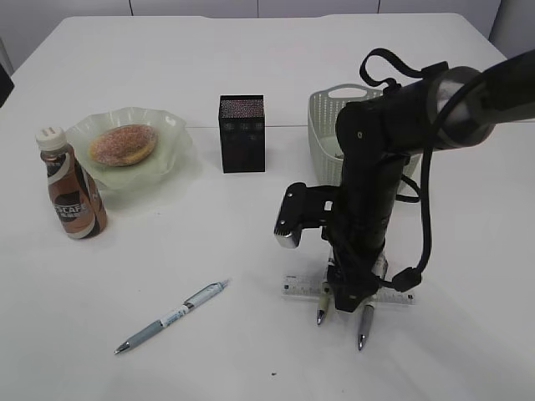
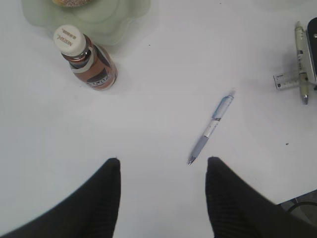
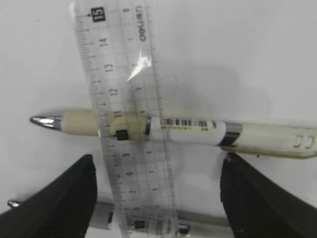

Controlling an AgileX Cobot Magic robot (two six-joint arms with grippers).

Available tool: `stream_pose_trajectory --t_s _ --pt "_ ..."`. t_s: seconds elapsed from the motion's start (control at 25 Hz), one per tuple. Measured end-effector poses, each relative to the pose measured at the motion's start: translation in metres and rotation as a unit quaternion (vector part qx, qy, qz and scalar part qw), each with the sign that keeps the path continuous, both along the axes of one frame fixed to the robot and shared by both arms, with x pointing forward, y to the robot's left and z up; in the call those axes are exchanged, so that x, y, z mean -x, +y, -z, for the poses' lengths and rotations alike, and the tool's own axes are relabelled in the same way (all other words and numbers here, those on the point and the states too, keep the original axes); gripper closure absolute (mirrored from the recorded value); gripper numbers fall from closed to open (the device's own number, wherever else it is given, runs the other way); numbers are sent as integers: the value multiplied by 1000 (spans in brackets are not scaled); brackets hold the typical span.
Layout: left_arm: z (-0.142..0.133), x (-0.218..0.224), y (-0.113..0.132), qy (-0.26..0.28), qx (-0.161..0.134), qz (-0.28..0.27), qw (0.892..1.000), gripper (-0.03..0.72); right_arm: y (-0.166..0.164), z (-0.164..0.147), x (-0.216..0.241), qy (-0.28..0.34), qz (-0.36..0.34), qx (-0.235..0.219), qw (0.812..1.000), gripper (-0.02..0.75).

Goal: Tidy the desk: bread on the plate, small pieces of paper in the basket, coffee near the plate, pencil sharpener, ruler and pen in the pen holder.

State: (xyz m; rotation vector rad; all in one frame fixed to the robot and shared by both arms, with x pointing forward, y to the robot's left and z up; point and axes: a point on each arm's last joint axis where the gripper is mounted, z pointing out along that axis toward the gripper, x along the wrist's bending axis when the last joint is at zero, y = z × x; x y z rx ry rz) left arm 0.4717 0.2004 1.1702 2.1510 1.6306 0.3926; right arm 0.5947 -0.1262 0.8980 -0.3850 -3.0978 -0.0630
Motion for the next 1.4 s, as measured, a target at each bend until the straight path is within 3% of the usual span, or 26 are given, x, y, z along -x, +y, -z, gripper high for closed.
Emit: stream_pose_trajectory --t_s 1.16,1.28,1.4 --pt "0 0 1 -2 -5 -1 1000 317 0 0 -1 -3 9 -1 1000 170" --pt "0 0 1 -2 -5 -1 1000 317 0 0 -1 -4 7 1 1000 200" --pt "0 0 1 -2 -5 -1 1000 317 -1 0 -1 -7 4 6 1000 286"
